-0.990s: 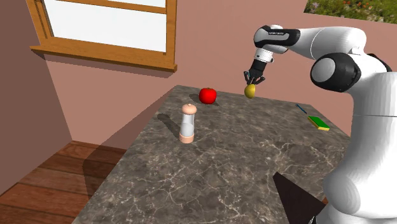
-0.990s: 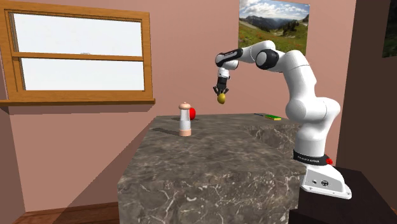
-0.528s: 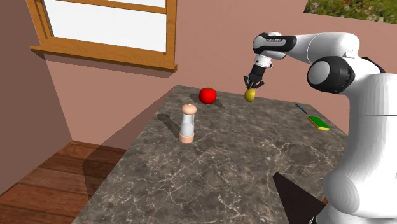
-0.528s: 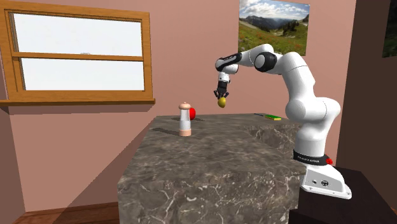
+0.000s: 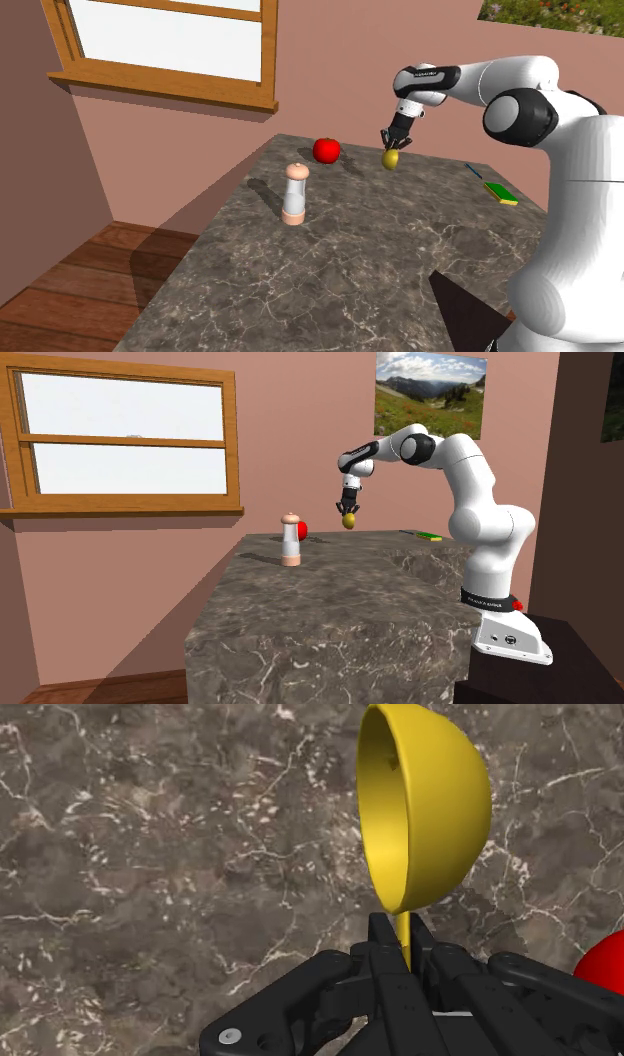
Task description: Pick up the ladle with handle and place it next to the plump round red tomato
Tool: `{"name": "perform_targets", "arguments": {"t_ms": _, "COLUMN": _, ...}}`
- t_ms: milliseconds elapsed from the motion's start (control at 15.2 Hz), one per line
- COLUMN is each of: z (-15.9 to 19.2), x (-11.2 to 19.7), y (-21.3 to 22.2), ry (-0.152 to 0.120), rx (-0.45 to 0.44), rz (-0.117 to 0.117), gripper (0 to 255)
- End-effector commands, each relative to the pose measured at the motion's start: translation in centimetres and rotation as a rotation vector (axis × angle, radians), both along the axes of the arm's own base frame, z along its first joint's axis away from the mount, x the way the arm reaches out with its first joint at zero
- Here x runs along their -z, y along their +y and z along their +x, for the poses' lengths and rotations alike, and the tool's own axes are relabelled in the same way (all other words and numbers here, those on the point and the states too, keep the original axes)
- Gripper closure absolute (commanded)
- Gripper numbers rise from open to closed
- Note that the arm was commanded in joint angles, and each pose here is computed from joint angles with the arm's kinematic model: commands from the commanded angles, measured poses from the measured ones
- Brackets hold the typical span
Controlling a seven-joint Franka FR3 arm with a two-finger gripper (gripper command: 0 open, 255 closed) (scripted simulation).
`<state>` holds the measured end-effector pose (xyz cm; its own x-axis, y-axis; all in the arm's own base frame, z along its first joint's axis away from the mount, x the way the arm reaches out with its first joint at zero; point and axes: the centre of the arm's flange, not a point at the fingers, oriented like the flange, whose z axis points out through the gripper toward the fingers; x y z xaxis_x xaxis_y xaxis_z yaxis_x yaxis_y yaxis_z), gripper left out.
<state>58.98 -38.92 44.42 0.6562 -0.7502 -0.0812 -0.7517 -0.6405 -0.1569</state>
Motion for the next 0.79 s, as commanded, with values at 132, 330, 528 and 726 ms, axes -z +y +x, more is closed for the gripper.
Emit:
{"name": "perform_targets", "arguments": {"t_ms": 132, "z": 0.0, "x": 2.1, "y": 0.1, "ry": 0.0, "rx": 0.0, "rz": 0.0, "gripper": 255}}
{"name": "perform_targets", "arguments": {"t_ms": 330, "z": 0.0, "x": 3.7, "y": 0.1, "ry": 0.0, "rx": 0.0, "rz": 0.0, "gripper": 255}}
{"name": "perform_targets", "arguments": {"t_ms": 528, "z": 0.0, "x": 5.3, "y": 0.1, "ry": 0.0, "rx": 0.0, "rz": 0.0, "gripper": 255}}
{"name": "perform_targets", "arguments": {"t_ms": 726, "z": 0.0, "x": 6.9, "y": 0.1, "ry": 0.0, "rx": 0.0, "rz": 0.0, "gripper": 255}}
